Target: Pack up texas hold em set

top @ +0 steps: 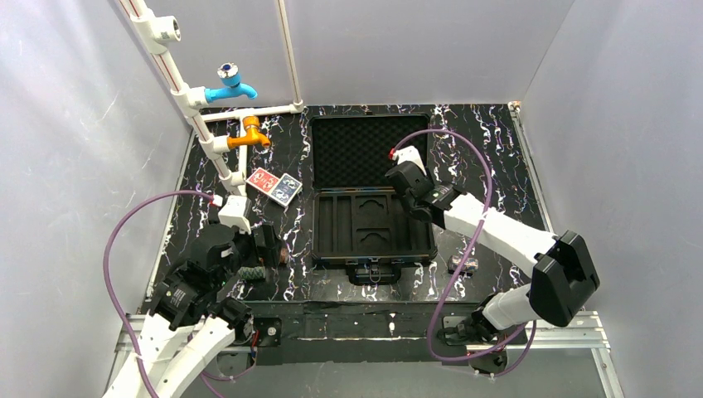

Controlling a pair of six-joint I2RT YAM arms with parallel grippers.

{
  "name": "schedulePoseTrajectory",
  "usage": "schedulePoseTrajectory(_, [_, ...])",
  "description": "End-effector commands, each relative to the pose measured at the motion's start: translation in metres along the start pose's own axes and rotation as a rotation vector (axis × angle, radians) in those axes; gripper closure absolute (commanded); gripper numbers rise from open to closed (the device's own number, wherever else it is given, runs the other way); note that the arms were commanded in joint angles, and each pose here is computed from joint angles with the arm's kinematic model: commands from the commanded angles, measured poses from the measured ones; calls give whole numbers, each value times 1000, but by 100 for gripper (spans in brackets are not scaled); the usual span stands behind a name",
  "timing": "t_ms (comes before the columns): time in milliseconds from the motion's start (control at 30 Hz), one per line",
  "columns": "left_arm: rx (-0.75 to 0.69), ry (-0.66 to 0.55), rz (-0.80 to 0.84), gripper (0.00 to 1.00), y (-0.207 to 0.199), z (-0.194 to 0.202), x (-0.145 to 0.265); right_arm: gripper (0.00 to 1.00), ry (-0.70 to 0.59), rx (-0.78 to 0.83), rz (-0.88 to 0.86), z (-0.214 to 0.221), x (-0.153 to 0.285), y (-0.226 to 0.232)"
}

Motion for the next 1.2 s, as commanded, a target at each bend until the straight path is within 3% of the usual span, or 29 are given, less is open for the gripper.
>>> schedulePoseTrajectory(0, [-10,-6,18,1,-2,-5,5,99,-143,-84,61,-16,8,-14])
schedulePoseTrajectory(1167, [-4,-28,12,1,-1,-6,8,99,-25,-106,53,-8,-45,-2])
Point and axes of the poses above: each gripper's point midway between its finger pads, its own x axis back along the fingers, its own y axis along the line the jaws close on, z = x × y, the point moved 8 cm from there along x, back along the fingers, and after that the axes turned 5 degrees about x, right-handed, at the moved point
